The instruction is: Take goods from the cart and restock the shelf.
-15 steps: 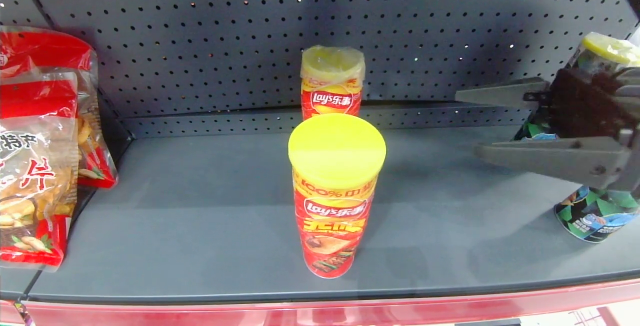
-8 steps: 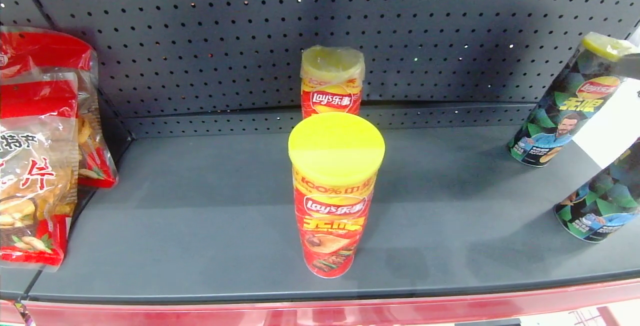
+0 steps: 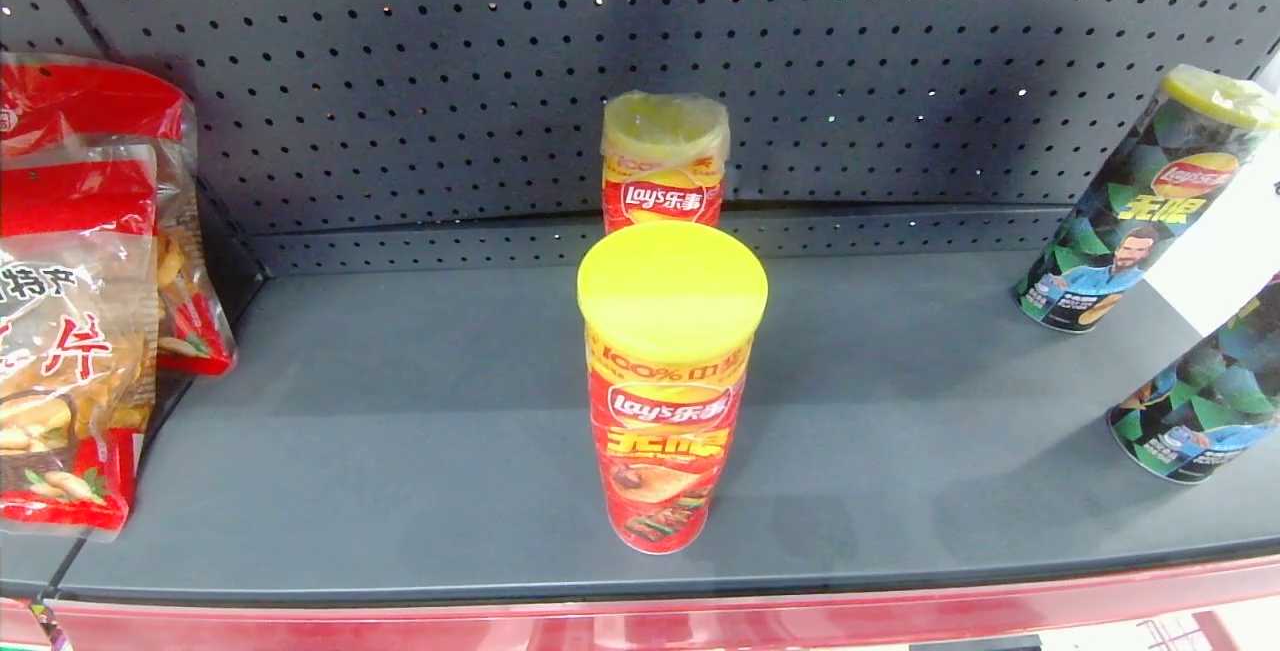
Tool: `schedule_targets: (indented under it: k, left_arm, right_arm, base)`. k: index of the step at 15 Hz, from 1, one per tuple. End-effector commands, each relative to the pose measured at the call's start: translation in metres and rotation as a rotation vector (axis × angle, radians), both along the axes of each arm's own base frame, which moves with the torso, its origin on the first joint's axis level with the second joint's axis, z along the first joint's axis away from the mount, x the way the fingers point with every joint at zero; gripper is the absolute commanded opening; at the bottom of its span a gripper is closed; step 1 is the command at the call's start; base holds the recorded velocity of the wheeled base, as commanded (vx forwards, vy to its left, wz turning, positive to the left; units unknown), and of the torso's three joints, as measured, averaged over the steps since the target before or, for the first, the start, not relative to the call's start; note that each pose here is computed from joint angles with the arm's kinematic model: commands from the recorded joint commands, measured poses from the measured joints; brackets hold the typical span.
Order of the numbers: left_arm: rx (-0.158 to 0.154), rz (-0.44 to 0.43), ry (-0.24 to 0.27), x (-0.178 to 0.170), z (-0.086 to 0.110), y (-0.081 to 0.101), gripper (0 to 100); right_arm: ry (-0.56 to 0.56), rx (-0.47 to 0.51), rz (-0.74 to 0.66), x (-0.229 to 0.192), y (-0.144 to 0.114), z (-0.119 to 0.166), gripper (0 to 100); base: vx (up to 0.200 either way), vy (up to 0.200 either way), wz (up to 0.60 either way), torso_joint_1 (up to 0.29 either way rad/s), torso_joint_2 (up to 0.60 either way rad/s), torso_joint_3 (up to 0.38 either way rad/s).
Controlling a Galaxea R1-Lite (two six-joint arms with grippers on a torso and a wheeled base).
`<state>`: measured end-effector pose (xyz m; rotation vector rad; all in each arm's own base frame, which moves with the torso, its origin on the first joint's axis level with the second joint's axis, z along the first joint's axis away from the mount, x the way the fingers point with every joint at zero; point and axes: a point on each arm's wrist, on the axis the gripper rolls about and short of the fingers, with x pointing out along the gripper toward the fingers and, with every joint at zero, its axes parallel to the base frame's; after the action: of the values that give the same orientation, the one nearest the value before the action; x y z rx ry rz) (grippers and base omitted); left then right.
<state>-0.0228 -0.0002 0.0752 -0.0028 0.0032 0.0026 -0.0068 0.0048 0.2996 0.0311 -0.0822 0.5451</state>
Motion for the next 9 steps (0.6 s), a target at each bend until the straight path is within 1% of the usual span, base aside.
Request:
schedule_targets:
  k: [1,2,3,5,8,9]
  left_arm:
    - [0.000,0.001,0.001,0.000,0.000,0.000,100]
    - [0.000,-0.001,0.001,0.000,0.000,0.000,100]
    - [0.000,0.001,0.001,0.000,0.000,0.000,100]
    - [0.000,0.001,0.001,0.000,0.000,0.000,100]
    - [0.000,0.001,0.001,0.000,0.000,0.000,100]
    - [0.000,0.001,0.001,0.000,0.000,0.000,100]
  right_arm:
    - [-0.011,0.019,-0.224,-0.019,-0.006,-0.039,100]
    - [0.023,0.015,-0.273,-0.021,-0.007,-0.066,100]
    - [0.051,-0.001,-0.309,-0.021,-0.006,-0.087,100]
    - [0.093,-0.005,-0.349,-0.015,-0.003,-0.117,100]
    - [0.156,-0.042,-0.341,-0.013,-0.003,-0.159,100]
    - [0.162,-0.047,-0.346,-0.014,-0.003,-0.168,100]
  base:
    - [0.000,0.000,0.00,0.000,0.00,0.000]
    - [0.000,0.000,0.00,0.000,0.00,0.000]
    - [0.000,0.000,0.00,0.000,0.00,0.000]
    - [0.000,0.000,0.00,0.000,0.00,0.000]
    - [0.000,0.000,0.00,0.000,0.00,0.000]
    - [0.000,0.000,0.00,0.000,0.00,0.000]
